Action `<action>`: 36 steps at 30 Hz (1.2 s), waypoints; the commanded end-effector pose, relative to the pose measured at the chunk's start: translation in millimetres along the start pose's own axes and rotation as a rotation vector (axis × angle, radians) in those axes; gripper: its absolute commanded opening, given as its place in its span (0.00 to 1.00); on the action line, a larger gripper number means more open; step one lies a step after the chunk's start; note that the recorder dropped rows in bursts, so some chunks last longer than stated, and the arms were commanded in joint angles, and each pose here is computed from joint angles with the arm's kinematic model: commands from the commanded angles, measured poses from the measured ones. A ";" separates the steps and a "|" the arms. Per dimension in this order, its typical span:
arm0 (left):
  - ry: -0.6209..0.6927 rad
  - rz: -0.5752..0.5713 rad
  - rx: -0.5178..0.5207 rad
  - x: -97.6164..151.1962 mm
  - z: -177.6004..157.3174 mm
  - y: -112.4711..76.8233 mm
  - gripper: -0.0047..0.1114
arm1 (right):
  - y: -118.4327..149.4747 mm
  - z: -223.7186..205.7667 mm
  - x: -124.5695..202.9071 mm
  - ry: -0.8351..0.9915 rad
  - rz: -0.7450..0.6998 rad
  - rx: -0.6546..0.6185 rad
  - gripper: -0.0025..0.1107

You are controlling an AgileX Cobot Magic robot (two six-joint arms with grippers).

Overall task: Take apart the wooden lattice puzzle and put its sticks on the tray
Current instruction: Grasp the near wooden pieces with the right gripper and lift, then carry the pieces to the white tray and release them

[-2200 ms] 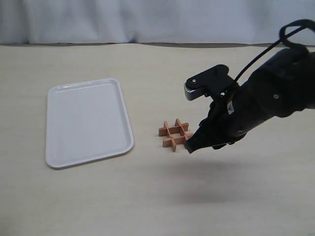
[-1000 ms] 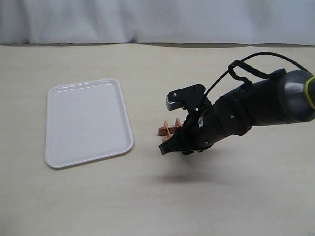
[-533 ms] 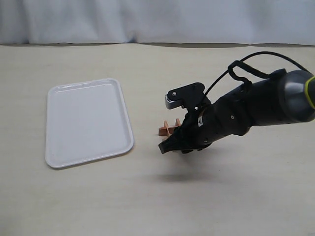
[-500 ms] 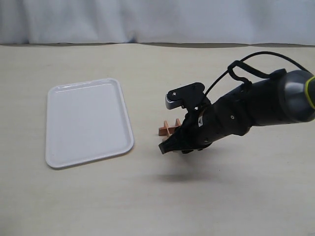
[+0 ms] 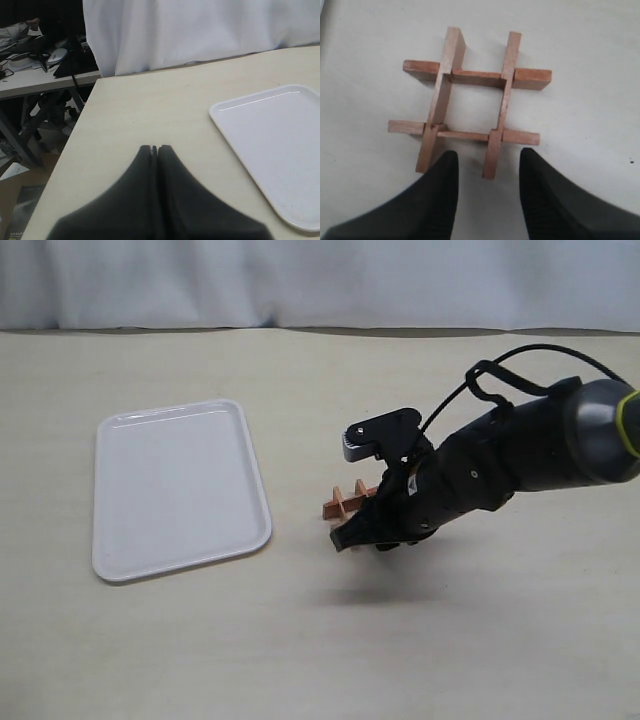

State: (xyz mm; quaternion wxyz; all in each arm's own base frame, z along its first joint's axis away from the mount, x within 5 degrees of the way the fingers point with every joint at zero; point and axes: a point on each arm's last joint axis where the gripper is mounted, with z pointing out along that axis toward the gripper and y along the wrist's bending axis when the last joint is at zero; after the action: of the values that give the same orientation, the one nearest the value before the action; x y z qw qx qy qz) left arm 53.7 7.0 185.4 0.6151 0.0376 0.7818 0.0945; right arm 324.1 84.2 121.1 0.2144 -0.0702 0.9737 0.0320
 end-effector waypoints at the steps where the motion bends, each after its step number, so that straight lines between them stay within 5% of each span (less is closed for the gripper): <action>1: -0.013 -0.002 0.001 -0.5 0.1 -0.2 0.04 | -1.8 4.0 -1.5 -0.012 -0.008 0.002 0.36; 5: -0.013 -0.002 0.001 -0.5 0.1 -0.2 0.04 | -1.8 7.6 -0.4 -0.009 -0.008 0.002 0.29; 8: -0.013 -0.002 0.001 -0.5 0.1 -0.2 0.04 | -1.6 7.6 -1.1 -0.016 -0.008 0.001 0.06; 15: -0.013 -0.004 0.002 -0.5 0.1 -0.2 0.04 | -1.4 -2.1 -4.8 -0.037 -0.008 0.000 0.06; 25: -0.013 -0.004 0.002 -0.5 0.1 -0.2 0.04 | 3.5 -79.6 -23.1 -0.205 0.070 -0.051 0.06; 30: -0.013 -0.004 0.002 -0.5 0.1 -0.2 0.04 | 75.8 -111.7 -46.7 -0.486 0.012 -0.257 0.06; 33: -0.013 -0.004 0.002 -0.5 0.1 -0.2 0.04 | 123.0 -81.2 -74.1 -0.459 -0.049 -0.309 0.06; 36: -0.013 -0.002 0.001 -0.5 0.1 -0.2 0.04 | 139.6 -41.1 -90.7 -0.414 -0.060 -0.302 0.06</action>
State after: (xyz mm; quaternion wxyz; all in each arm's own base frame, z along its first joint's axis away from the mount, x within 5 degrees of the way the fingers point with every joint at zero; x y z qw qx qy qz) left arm 53.7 7.0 185.4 0.6151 0.0376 0.7818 0.0945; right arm 352.7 218.0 217.8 0.4091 -0.1213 0.8849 0.1866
